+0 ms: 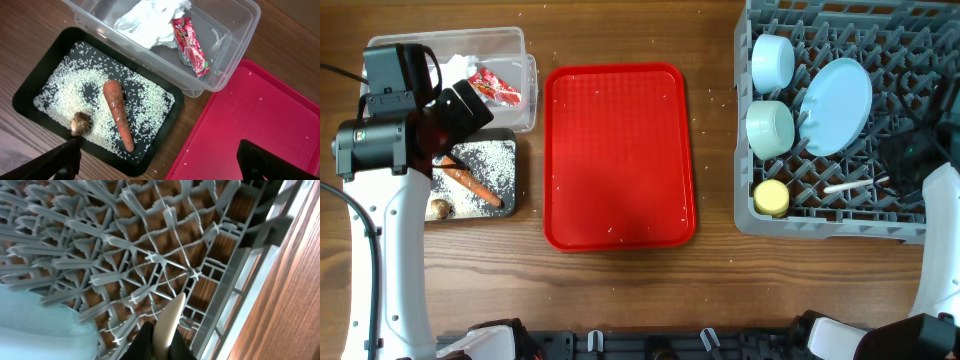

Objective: Sort waste into correct bins and load items into the dishwasher rack
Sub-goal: 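Carry the white spoon with the right gripper into the dish rack, then release the spoon in the rack and withdraw the right gripper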

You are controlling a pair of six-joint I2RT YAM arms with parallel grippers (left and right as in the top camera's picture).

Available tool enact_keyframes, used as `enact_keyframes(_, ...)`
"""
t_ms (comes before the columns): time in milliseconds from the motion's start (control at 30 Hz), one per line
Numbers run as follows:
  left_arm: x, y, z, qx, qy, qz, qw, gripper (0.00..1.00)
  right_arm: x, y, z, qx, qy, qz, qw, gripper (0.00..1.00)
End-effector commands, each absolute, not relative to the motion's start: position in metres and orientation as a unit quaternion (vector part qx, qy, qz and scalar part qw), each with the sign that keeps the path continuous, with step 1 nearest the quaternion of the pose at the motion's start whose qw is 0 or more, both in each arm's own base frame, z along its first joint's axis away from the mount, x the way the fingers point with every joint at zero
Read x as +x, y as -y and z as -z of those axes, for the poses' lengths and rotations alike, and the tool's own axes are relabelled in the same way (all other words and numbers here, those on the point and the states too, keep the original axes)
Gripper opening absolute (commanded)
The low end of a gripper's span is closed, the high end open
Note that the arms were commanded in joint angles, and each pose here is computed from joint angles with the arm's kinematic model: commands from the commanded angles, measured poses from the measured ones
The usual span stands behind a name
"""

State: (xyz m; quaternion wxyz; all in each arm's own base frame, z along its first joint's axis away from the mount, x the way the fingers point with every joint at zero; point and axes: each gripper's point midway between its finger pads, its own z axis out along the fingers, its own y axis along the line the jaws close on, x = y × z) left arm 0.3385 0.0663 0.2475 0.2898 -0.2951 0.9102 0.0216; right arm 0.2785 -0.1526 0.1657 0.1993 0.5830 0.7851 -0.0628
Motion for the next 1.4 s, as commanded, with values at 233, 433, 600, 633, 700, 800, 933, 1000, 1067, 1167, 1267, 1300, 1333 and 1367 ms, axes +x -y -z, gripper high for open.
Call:
enact_keyframes(233,0.338,-0.065,-0.252,-0.298,-0.907,-0.017,0.296,1.0,0.274,0.155,-0.139,0.621,-0.757,0.064,0.194,0.55)
enact_keyframes(433,0.338,-0.065,-0.252,-0.298,-0.907,-0.017,0.295,1.0,0.281,0.145,-0.138,0.592,-0.782,0.035,0.189,0.59)
enact_keyframes(600,0.338,-0.065,-0.252,-0.298,-0.907,-0.017,0.295,1.0,0.31,0.117,-0.156,0.45,-0.862,-0.046,0.228,0.86)
enact_keyframes(633,0.338,-0.065,-0.252,-0.298,-0.907,-0.017,0.295,1.0,0.315,0.11,-0.166,0.409,-0.877,-0.063,0.245,0.94)
enact_keyframes(700,0.338,-0.065,-0.252,-0.298,-0.907,-0.017,0.295,1.0,0.32,0.097,-0.184,0.352,-0.891,-0.091,0.272,1.0)
enact_keyframes(800,0.338,-0.065,-0.252,-0.298,-0.907,-0.017,0.295,1.0,0.322,0.075,-0.212,0.276,-0.899,-0.135,0.311,1.0)
enact_keyframes(933,0.338,-0.065,-0.252,-0.298,-0.907,-0.017,0.295,1.0,0.312,0.023,-0.27,0.113,-0.888,-0.211,0.392,1.0)
enact_keyframes(1000,0.338,-0.065,-0.252,-0.298,-0.907,-0.017,0.295,1.0,0.298,0.005,-0.29,0.061,-0.879,-0.214,0.422,1.0)
enact_keyframes(1067,0.338,-0.065,-0.252,-0.298,-0.907,-0.017,0.296,1.0,0.275,-0.02,-0.309,-0.006,-0.87,-0.204,0.449,1.0)
enact_keyframes(1167,0.338,-0.065,-0.252,-0.298,-0.907,-0.017,0.295,1.0,0.243,-0.048,-0.321,-0.067,-0.861,-0.206,0.461,1.0)
enact_keyframes(1267,0.338,-0.065,-0.252,-0.298,-0.907,-0.017,0.295,1.0,0.207,-0.068,-0.318,-0.084,-0.864,-0.226,0.442,1.0)
enact_keyframes(1300,0.338,-0.065,-0.252,-0.298,-0.907,-0.017,0.295,1.0,0.2,-0.069,-0.315,-0.076,-0.868,-0.232,0.432,1.0)
enact_keyframes(1333,0.338,-0.065,-0.252,-0.298,-0.907,-0.017,0.295,1.0,0.191,-0.071,-0.31,-0.056,-0.875,-0.243,0.415,1.0)
enact_keyframes(1367,0.338,-0.065,-0.252,-0.298,-0.907,-0.017,0.296,1.0,0.186,-0.071,-0.306,-0.042,-0.88,-0.248,0.402,1.0)
